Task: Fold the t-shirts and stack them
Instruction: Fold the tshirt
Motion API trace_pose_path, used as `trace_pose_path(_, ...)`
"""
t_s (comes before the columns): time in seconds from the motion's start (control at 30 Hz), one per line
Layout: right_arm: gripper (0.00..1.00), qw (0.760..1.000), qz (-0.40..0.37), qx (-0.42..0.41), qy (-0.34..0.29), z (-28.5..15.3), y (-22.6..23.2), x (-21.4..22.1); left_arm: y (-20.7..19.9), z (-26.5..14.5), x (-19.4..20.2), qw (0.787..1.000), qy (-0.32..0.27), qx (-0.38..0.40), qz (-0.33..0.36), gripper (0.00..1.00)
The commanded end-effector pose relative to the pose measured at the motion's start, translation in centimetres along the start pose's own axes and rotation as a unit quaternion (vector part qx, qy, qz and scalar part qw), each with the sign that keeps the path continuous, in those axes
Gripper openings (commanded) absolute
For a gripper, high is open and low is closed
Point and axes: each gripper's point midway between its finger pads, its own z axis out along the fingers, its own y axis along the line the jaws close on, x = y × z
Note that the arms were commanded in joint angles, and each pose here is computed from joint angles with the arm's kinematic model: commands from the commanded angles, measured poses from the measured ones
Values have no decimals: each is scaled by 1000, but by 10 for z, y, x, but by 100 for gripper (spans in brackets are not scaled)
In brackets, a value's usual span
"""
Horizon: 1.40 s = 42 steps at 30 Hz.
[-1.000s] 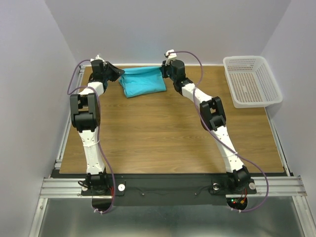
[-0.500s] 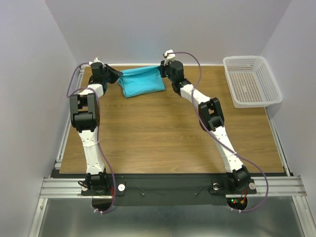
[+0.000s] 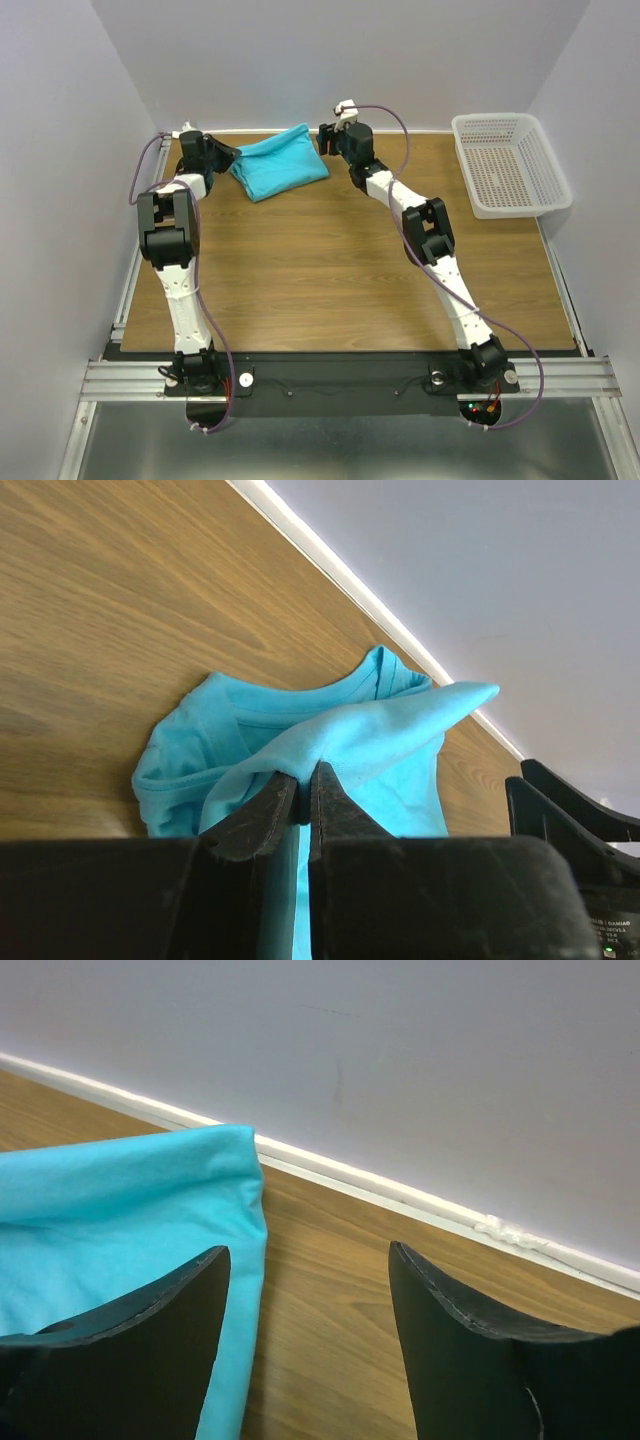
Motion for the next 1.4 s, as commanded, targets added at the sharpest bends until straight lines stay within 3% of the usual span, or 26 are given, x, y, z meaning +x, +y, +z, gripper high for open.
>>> trace_pose_path(0.0, 82, 998, -6, 4, -58, 0, -1, -54, -49, -27, -50, 997, -65, 46, 18, 0)
trace_pose_path(0.1, 87, 998, -26, -36, -40, -4, 10, -53, -47, -31, -50, 997, -63, 44, 13, 0)
trace_pose_path(0.2, 93, 994, -62, -85, -6, -13, 22, -53, -48, -39, -53, 997, -65, 45, 10, 30)
trace_pose_path(0.23, 95, 988, -67, -136, 23, -21, 35, -41, -46, -43, -56, 997, -69, 43, 14, 48)
trace_pose_path(0.33, 100, 969, -81, -227, 55, -45, 54, -45, -58, -68, -76, 993, -99, 45, 39, 67)
trace_pose_path(0.47, 100, 952, -71, -285, 87, -74, 61, -47, -63, -98, -96, 988, -133, 23, 73, 73)
trace_pose_path(0.57, 100, 945, -63, -303, 108, -91, 64, -46, -55, -110, -84, 991, -108, 3, 78, 73)
trace_pose_path(0.7, 100, 937, -41, -315, 144, -123, 55, -38, -48, -111, -26, 999, -16, 29, 43, 73)
trace_pose_path(0.73, 100, 936, -38, -322, 138, -134, 55, -55, -39, -110, -6, 999, 9, 24, 35, 72)
trace_pose_path(0.8, 100, 931, -20, -324, 166, -155, 48, -38, -39, -107, 24, 998, 42, 27, 25, 71)
trace_pose_path(0.93, 100, 926, -11, -333, 179, -203, 45, -48, -25, -95, 58, 998, 70, 9, 5, 71)
trace_pose_path(1.13, 99, 920, 20, -325, 219, -260, 35, -27, -7, -76, 65, 997, 70, -36, -1, 70)
trace_pose_path(1.37, 99, 921, 39, -314, 228, -291, 28, -26, 14, -77, 74, 992, 80, -97, 12, 70)
